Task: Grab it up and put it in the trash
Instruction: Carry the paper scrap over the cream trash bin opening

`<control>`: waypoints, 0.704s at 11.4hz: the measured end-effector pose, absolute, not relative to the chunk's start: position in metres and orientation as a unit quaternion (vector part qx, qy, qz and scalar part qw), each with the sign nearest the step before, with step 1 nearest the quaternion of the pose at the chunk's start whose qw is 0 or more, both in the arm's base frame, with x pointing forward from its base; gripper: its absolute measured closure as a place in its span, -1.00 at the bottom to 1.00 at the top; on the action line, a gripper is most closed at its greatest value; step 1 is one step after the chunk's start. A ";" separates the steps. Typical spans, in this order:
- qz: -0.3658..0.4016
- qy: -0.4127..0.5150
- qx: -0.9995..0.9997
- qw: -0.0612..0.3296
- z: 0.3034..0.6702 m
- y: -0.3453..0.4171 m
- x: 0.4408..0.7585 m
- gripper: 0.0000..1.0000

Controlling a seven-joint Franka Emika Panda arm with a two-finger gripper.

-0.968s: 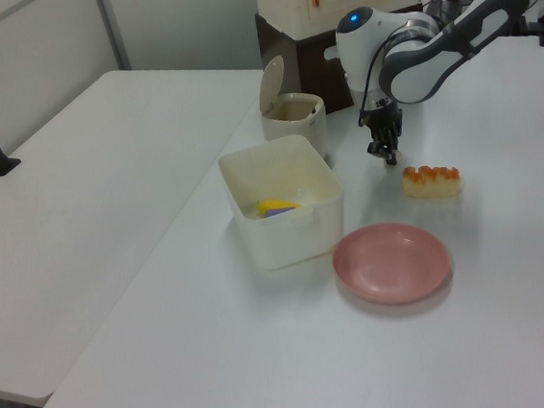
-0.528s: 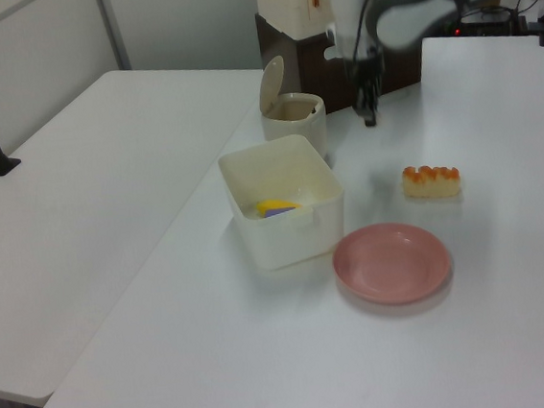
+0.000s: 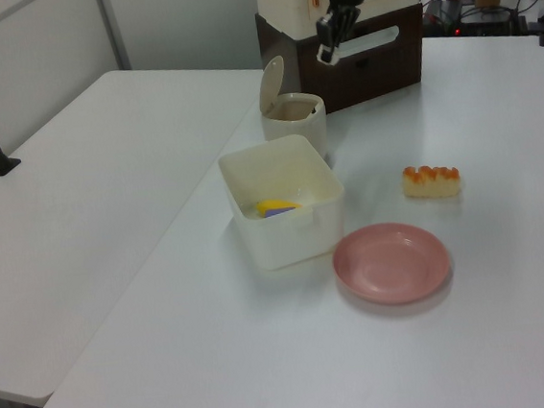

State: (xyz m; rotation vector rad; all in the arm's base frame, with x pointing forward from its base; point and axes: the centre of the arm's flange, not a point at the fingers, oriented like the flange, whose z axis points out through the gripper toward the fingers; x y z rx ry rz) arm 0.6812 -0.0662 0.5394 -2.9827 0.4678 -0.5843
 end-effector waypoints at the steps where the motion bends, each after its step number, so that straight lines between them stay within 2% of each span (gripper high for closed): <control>1: -0.209 0.178 -0.961 0.038 0.539 -0.065 0.686 0.69; 6: -0.211 0.226 -0.951 -0.008 0.482 -0.026 0.713 0.70; 8: -0.216 0.236 -0.947 -0.010 0.477 -0.017 0.722 0.70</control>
